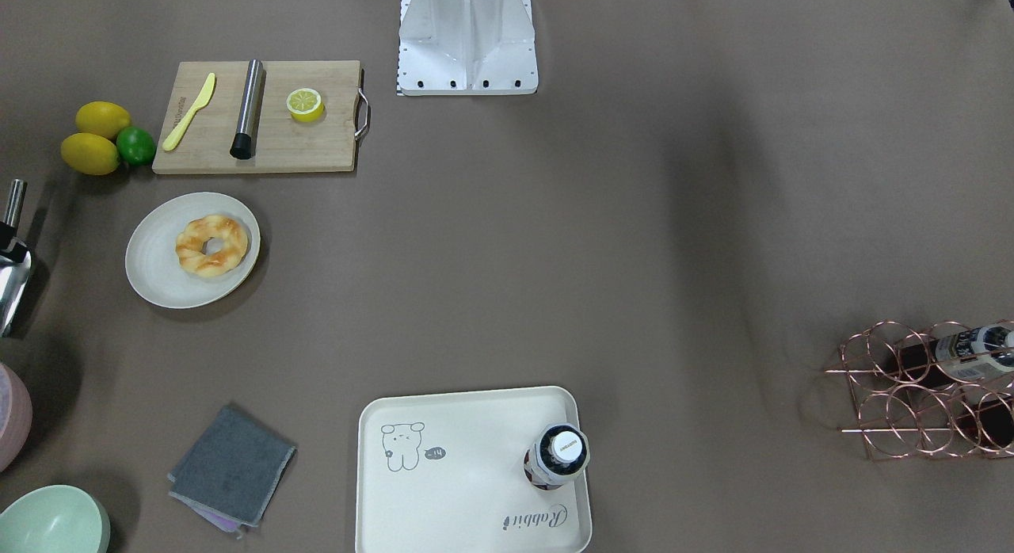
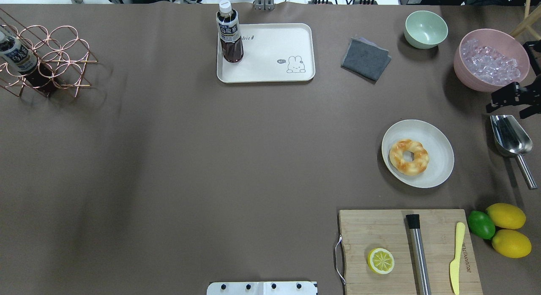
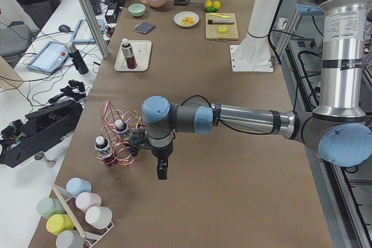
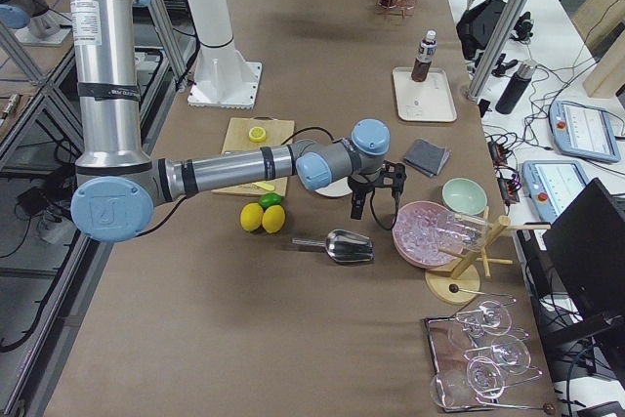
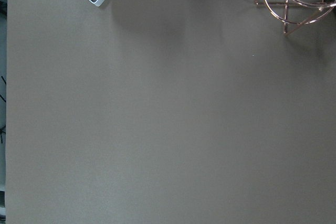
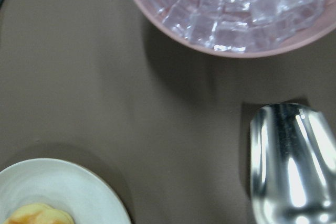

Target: Place donut on tray

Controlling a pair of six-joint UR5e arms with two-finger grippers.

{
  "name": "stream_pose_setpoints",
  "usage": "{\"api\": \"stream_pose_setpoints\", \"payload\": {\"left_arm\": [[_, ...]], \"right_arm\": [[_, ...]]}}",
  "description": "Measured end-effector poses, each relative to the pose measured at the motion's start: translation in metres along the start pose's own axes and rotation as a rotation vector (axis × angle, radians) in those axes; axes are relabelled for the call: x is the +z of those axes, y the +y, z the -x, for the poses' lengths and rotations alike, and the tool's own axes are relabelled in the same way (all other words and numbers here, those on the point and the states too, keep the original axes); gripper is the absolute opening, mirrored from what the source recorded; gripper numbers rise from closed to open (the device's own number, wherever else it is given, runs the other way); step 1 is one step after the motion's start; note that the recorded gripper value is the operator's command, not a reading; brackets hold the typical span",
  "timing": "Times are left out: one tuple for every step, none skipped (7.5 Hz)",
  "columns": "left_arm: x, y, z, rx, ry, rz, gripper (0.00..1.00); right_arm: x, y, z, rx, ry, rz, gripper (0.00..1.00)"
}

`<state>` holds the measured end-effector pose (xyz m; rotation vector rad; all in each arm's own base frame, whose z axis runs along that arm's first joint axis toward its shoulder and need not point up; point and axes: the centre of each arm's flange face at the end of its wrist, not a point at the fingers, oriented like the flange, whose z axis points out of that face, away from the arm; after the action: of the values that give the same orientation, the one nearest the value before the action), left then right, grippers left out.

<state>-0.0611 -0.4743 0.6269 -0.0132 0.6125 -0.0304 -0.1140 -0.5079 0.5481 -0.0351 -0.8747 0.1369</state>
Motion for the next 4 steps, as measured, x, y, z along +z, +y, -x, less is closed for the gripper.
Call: {"api": "stream_pose_setpoints", "payload": {"left_arm": [[0.000,0.000,0.000,-0.001,-0.001,0.001,0.98],[0.000,0.000,0.001,-0.002,-0.001,0.001,0.98],[0.000,0.001,0.002,-0.005,-0.001,0.000,0.98],[0.000,0.001,0.003,-0.006,-0.001,0.000,0.98]], "right_arm": [[0.016,0.006,0.020,-0.002,-0.008,0.013,1.00],[0.032,0.012,0.039,0.000,-0.006,0.022,1.00],[0.048,0.018,0.053,0.001,-0.001,0.028,1.00],[0.065,0.024,0.062,-0.010,0.002,0.030,1.00]]}}
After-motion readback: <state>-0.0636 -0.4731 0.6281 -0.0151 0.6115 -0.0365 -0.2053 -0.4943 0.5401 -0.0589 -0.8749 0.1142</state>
